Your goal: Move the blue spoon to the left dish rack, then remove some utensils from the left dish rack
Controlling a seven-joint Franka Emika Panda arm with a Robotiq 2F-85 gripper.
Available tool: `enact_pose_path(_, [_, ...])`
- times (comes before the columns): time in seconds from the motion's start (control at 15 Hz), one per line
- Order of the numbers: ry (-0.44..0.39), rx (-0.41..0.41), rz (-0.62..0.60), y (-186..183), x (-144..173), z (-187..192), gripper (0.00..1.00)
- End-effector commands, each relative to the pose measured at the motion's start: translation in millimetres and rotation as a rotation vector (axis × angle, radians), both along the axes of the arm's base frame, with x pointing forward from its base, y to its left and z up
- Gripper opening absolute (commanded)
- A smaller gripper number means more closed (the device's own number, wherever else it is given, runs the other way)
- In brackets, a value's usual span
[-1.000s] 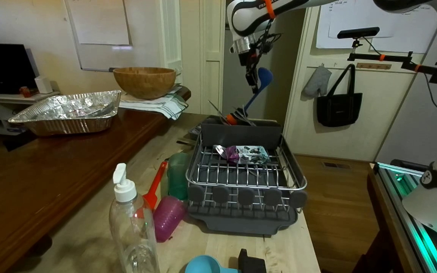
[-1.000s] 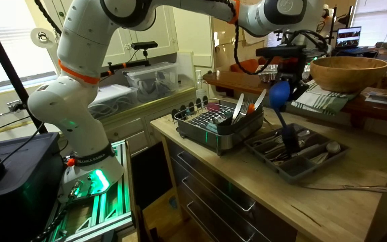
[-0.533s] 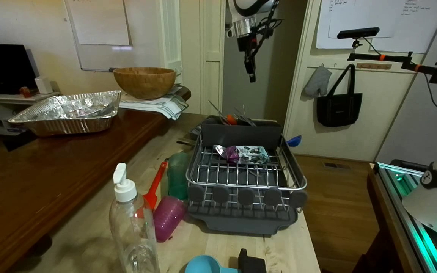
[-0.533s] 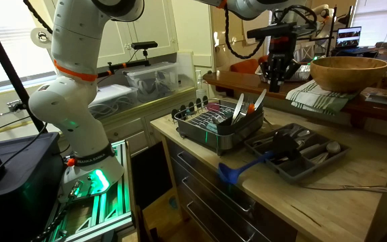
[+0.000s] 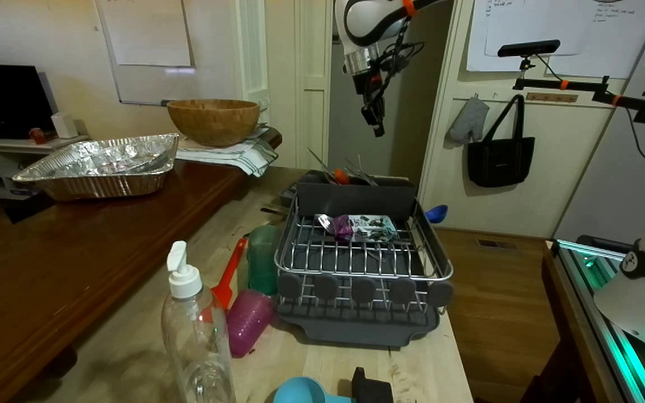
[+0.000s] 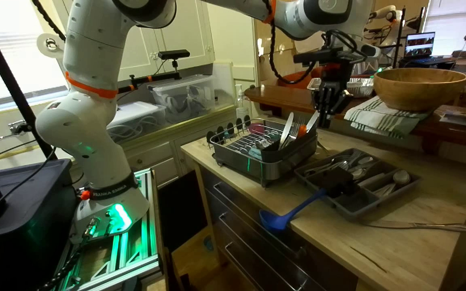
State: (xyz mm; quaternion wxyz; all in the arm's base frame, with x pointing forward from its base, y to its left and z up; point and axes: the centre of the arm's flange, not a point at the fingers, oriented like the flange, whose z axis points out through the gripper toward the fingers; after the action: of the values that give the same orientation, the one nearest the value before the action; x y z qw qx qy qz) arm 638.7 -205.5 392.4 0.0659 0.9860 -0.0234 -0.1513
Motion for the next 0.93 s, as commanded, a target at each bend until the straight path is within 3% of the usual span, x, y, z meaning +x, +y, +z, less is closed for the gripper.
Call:
enact_pose_path(0.0, [0.006,-0.063,-0.135,-30,-9,-30,0.49])
enact_pose_path(0.2, [0.045,-0.075,-0.18,-55,-12,-55,0.71])
enact_pose_path(0.47, [0.114,-0.02,-0.209,-66,-15,-100,0.99])
enact_pose_path(0.6, [0.08,0.047,-0.209,-67,-28,-115,1.0])
enact_pose_path(0.8, [-0.066,0.103,-0.28,-70,-34,-127,1.0])
enact_pose_path(0.87, [0.008,0.055,-0.243,-72,-19,-121,1.0])
